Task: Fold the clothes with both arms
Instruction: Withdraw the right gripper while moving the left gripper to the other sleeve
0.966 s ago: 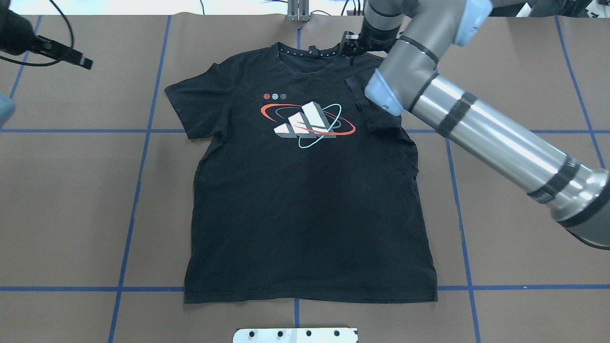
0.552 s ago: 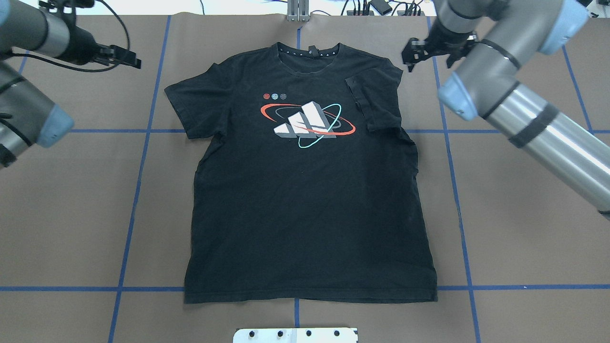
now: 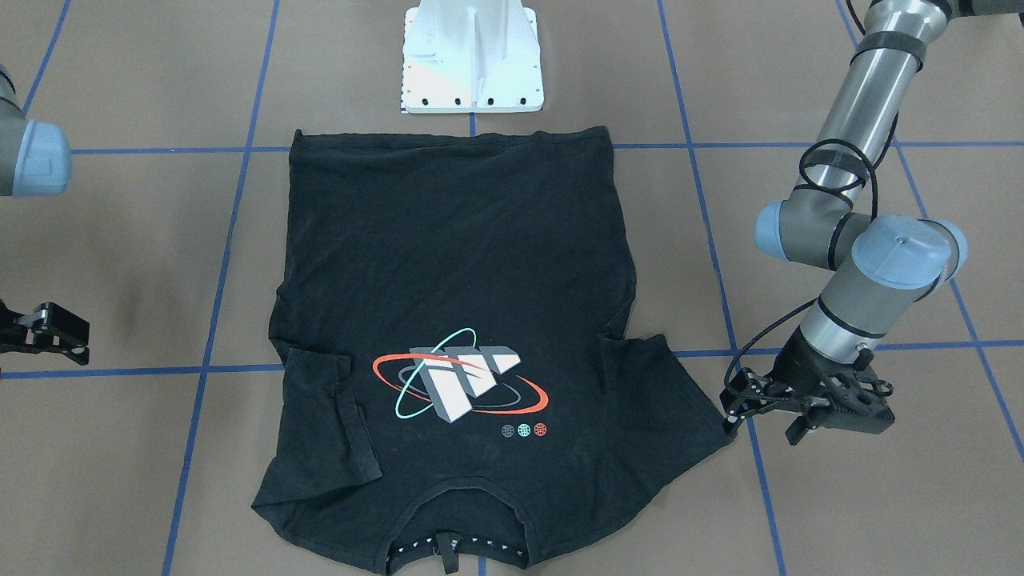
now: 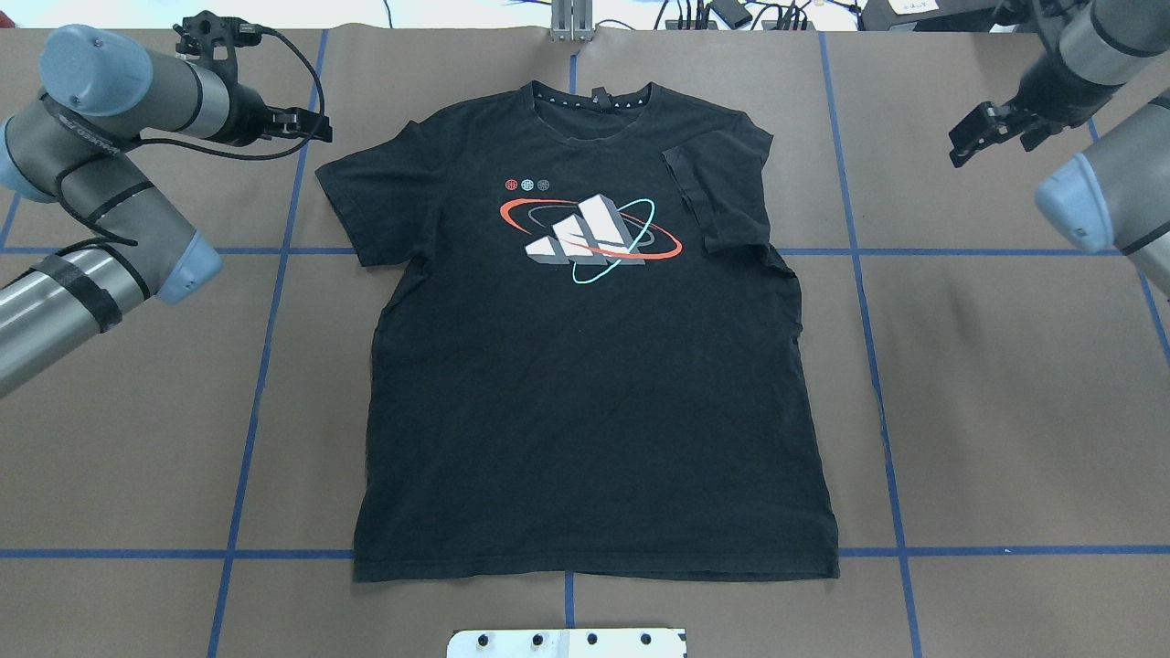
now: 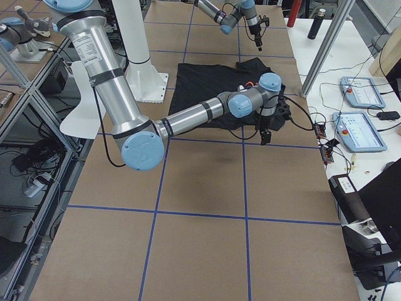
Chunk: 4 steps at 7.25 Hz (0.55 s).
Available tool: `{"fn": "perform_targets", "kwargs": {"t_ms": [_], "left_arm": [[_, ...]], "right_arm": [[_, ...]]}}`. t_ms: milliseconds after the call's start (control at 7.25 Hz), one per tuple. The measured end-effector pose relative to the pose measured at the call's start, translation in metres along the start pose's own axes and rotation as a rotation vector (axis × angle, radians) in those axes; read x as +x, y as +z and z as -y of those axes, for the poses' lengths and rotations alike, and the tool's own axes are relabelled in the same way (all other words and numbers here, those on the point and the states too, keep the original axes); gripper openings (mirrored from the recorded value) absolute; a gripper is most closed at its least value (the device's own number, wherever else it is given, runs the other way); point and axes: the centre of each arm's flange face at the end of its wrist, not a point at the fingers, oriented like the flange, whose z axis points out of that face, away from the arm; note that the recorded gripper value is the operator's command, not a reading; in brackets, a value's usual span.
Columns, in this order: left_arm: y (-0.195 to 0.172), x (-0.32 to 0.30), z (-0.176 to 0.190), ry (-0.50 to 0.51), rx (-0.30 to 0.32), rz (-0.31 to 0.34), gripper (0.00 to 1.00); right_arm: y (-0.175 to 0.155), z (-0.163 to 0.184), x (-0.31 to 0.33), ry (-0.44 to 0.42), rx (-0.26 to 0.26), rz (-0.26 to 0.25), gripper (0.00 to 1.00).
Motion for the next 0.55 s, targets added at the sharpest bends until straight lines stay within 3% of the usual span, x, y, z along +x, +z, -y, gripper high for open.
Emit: {"fn": "perform_targets", "kwargs": {"t_ms": [276, 552], "left_arm": [[0.013, 0.004, -0.007, 0.004, -0.009, -0.007, 0.80], [0.026, 0.010, -0.020, 0.000, -0.014, -0.018, 0.75]], "right_arm": [[0.001, -0.006, 0.011, -0.007, -0.005, -0.001, 1.00], [0.001, -0.006, 0.012, -0.007, -0.004, -0.002, 1.00]]}}
